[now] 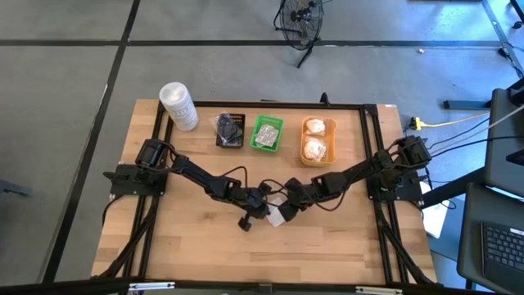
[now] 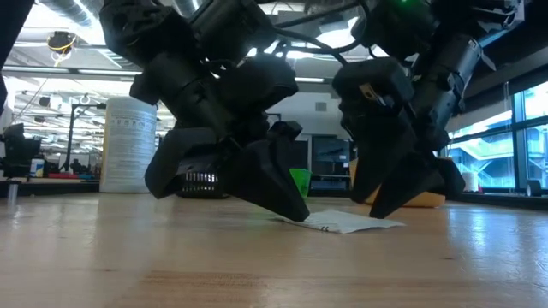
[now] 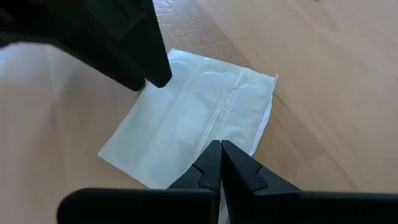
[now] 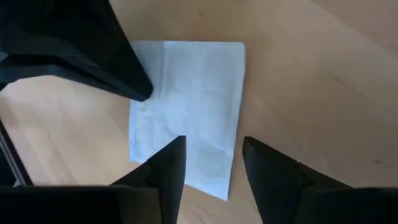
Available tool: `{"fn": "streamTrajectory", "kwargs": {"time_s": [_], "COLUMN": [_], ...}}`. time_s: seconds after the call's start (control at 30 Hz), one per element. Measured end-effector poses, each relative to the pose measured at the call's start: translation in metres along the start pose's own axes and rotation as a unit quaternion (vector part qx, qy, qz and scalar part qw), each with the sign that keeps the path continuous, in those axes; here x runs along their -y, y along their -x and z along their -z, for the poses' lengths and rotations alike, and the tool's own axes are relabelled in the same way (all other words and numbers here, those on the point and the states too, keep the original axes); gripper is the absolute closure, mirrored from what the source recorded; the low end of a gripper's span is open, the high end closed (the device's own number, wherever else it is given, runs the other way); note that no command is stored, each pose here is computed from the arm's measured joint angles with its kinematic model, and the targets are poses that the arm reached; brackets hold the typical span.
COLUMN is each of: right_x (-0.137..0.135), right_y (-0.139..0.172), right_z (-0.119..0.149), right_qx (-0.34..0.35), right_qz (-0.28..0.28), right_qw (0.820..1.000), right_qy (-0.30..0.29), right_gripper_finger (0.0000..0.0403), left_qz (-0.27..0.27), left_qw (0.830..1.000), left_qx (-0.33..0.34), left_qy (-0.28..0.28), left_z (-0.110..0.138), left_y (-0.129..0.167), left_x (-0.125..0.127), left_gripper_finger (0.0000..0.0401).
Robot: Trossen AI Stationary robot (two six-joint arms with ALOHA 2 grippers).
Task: Pick & Place Travel size toiletries
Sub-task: Put the white bandage pack into the green bin
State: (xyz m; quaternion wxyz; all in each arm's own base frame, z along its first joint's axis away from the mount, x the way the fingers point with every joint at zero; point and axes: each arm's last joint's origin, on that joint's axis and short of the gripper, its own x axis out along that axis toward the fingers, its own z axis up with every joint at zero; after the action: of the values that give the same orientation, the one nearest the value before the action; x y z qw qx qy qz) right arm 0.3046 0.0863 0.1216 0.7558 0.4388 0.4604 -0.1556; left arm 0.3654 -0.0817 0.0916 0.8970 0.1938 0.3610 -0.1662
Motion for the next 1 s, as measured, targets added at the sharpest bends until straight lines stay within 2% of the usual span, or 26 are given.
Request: {"fn": "streamTrajectory", "kwargs": {"time_s": [0.13, 0.3, 0.63, 0.77, 0.93, 1.0], "right_x": [0.001, -0.002, -0.005, -0.004, -0.003, -0.003], "right_y": [-0.001, -0.013, -0.016, -0.016, -0.017, -0.017], "right_z": [0.0, 0.002, 0.0, 0.0, 0.001, 0.001], "right_qx": [-0.003, -0.027, -0.031, -0.033, -0.035, -0.034], "right_qz": [0.003, -0.028, -0.059, -0.057, -0.053, -0.053], "right_qw": [1.0, 0.999, 0.998, 0.998, 0.998, 0.998], "right_qy": [-0.005, -0.022, -0.014, -0.011, 0.005, 0.015], "right_gripper_finger": [0.0247, 0.0245, 0.0261, 0.0296, 0.0381, 0.0395], "left_qz": [-0.002, -0.008, -0.01, -0.013, -0.047, -0.052], "left_qw": [0.999, 0.998, 0.998, 0.999, 0.999, 0.998], "left_qx": [0.005, 0.01, 0.01, 0.009, -0.001, -0.001], "left_qy": [0.032, 0.055, 0.053, 0.04, 0.025, 0.025], "left_z": [-0.001, -0.002, -0.002, -0.002, -0.002, -0.002], "left_y": [0.0, 0.0, 0.0, 0.0, 0.0, 0.0], "left_x": [0.0, -0.001, -0.002, -0.002, -0.002, -0.002], "left_gripper_finger": [0.0398, 0.0398, 0.0397, 0.0399, 0.0392, 0.0388]}}
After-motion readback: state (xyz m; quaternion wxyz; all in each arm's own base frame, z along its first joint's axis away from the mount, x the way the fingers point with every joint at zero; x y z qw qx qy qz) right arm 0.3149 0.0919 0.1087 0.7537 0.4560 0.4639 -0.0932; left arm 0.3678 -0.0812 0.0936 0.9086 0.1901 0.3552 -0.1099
